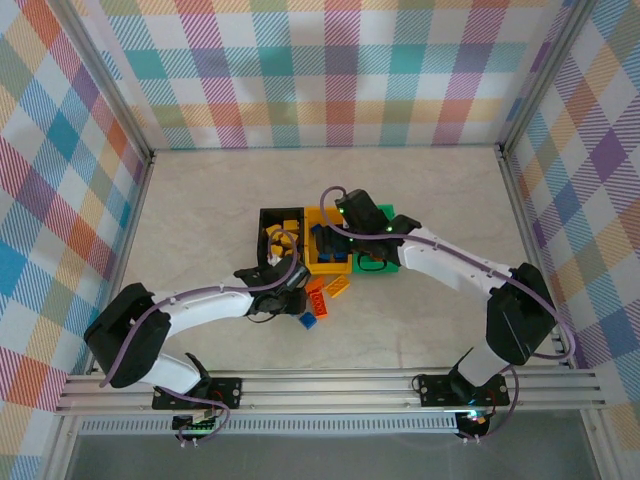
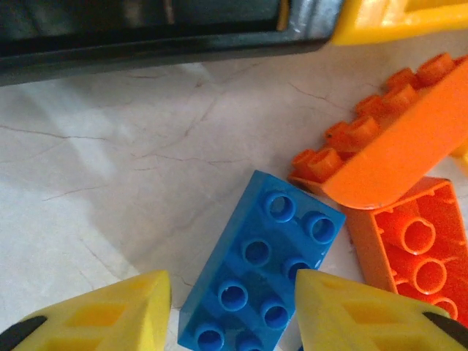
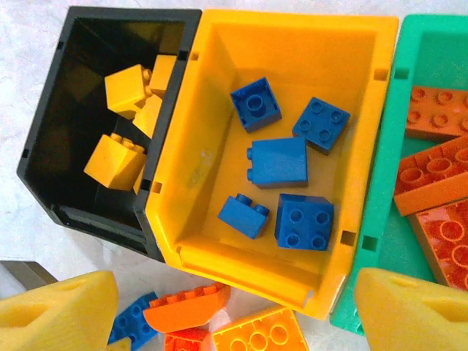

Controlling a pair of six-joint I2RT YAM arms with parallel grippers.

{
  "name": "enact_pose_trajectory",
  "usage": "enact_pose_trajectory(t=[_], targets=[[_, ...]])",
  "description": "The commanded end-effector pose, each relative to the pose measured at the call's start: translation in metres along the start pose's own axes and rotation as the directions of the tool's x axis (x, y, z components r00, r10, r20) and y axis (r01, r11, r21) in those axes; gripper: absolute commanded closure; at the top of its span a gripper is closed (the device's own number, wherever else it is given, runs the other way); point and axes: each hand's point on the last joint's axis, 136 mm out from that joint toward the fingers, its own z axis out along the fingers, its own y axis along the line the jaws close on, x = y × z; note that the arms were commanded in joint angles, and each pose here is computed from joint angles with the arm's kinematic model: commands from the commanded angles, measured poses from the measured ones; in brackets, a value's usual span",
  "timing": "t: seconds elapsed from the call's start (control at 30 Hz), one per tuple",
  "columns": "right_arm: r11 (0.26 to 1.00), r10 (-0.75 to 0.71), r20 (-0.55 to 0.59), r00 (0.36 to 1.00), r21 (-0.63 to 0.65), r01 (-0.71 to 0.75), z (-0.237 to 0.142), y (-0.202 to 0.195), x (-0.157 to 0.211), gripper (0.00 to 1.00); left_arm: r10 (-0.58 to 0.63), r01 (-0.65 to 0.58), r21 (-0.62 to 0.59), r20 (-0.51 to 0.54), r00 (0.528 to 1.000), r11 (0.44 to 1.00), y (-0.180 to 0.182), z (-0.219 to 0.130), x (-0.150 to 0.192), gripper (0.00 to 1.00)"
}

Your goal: Sort the legos into containers by color

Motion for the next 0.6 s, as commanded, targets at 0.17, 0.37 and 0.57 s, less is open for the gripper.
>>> enact_pose_trajectory(t=[0.17, 0.37, 0.57], targets=[[0.999, 0.021, 0.047, 0.999, -0.04, -0.019, -0.012, 0.007, -0.007, 0.16, -0.042, 0.047, -0.102, 0.048, 0.998, 0.994, 0.043, -0.03, 0.01, 0.52], [0.999, 0.018, 0.047, 0.999, -0.034, -0.016, -0.015, 0.005, -0.006, 0.15, -0.005, 0.008, -0.034, 0.095, 0.995, 0.999, 0.02, -0.043, -0.014, 0.29], [1.0, 0.013, 0.059, 0.998, -0.015, -0.012, -0.022, 0.0, -0.005, 0.15, 0.05, -0.047, -0.119, 0.022, 0.999, 0.992, 0.023, -0.011, -0.007, 0.09]])
